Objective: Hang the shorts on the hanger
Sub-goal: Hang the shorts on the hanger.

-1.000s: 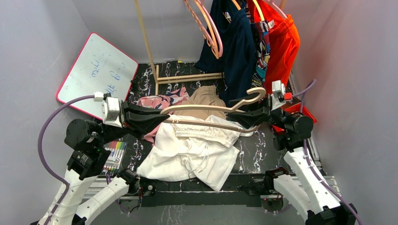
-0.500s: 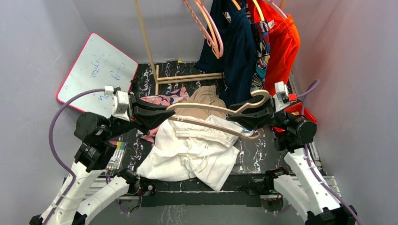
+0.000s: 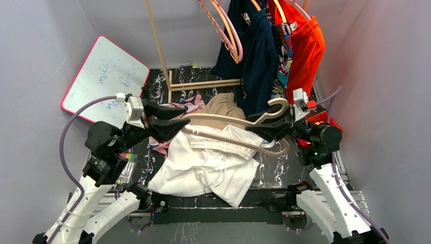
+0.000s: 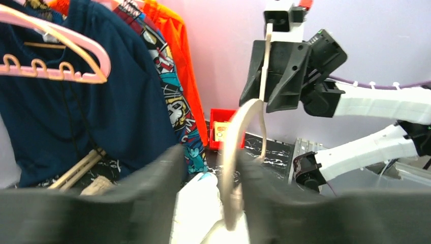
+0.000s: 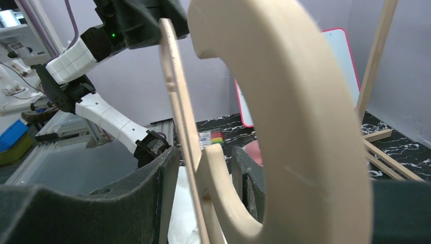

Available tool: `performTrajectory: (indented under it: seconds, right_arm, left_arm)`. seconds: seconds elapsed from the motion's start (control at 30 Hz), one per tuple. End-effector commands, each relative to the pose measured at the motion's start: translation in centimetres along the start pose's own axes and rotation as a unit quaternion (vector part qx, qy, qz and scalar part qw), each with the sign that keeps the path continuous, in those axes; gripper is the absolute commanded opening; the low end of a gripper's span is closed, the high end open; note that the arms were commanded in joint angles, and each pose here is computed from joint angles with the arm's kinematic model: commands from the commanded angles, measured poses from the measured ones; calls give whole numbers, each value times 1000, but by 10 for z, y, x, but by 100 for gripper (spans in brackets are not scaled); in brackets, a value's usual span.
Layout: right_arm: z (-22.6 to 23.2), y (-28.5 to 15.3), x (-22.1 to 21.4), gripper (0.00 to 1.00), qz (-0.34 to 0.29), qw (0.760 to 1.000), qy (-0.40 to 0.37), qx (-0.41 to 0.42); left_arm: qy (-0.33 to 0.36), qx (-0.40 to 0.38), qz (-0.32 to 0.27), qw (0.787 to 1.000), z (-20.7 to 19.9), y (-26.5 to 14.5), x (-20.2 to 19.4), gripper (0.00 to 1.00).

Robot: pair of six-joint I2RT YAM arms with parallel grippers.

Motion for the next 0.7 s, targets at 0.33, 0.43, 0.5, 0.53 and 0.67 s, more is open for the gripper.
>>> performTrajectory:
  seconds: [0.33, 0.43, 0.5, 0.53, 0.67]
  right_arm:
    - [-17, 6, 25, 0, -22, 993, -8, -113]
    - [-21, 7, 26, 0, -24, 992, -1, -127]
    - [-26, 7, 27, 0, -30, 989, 1, -144]
    - [-29, 7, 27, 0, -32, 987, 3, -155]
    - [-46, 4, 30, 0, -44, 971, 12, -233]
  left_arm:
    - [27, 166, 5, 986, 25, -21, -13, 99]
    - [36, 186, 10, 982, 27, -26, -11, 98]
    - [37, 190, 11, 981, 28, -27, -12, 98]
    - [38, 192, 9, 981, 27, -28, -12, 99]
    - [38, 199, 11, 979, 29, -30, -15, 98]
Point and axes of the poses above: each gripper's point midway between its finger pads, its own y axis out along the fingers, its own z axis along the line the jaws close on, x = y × z, the point moved 8 cm from there along -y, back along the fingers, and after that the axes turned 5 degrees about y, right-handed, at the moved point
